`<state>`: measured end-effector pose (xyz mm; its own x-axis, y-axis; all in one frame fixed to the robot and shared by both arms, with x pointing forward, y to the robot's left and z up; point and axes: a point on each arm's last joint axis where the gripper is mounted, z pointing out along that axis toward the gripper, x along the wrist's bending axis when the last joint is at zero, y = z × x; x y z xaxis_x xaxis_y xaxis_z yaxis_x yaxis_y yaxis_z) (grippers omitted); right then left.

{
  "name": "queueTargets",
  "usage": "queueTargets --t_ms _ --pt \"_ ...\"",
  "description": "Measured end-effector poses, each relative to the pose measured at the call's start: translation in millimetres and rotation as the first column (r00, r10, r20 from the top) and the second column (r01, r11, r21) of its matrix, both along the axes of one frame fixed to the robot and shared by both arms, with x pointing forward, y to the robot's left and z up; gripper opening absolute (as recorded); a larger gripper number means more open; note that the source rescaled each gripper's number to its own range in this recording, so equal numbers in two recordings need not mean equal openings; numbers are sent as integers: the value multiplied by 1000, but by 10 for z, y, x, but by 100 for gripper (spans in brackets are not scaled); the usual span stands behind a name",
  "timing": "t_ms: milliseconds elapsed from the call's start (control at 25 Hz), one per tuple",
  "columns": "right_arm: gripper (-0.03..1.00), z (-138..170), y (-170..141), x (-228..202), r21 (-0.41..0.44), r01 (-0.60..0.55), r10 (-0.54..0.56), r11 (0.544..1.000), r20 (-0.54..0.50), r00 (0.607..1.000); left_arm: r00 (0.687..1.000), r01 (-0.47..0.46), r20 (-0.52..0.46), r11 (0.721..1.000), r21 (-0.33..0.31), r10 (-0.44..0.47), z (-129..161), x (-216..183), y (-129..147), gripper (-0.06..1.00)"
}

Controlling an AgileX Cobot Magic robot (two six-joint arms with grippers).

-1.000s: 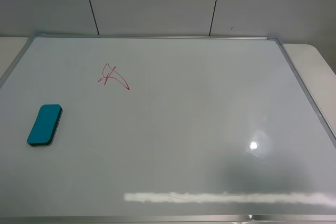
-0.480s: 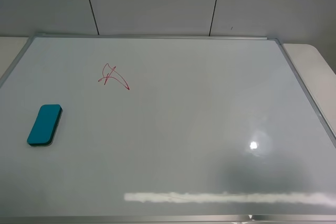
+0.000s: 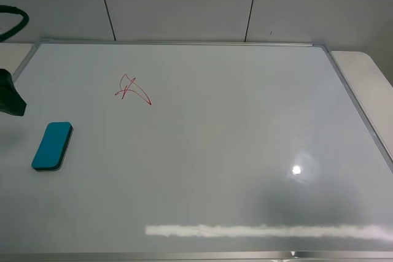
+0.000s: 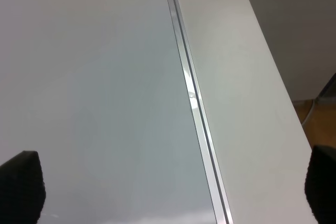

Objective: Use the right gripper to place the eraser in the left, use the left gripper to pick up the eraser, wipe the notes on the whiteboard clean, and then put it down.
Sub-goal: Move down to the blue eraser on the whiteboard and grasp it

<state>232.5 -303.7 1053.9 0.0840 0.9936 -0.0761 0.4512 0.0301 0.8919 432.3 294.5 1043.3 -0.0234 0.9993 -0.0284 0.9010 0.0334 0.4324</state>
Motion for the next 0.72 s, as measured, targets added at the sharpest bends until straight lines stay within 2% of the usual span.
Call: queueTargets --t_ms 240,360,720 --pt "100 0 0 0 0 0 0 1000 0 1000 995 17 -99 999 -31 -20 -303 240 -210 100" --pt "100 0 0 0 0 0 0 1000 0 1000 985 4 -170 999 -33 -10 -556 391 -282 100" --pt "100 0 0 0 0 0 0 1000 0 1000 970 -8 -243 1000 -10 5 -998 625 -274 100"
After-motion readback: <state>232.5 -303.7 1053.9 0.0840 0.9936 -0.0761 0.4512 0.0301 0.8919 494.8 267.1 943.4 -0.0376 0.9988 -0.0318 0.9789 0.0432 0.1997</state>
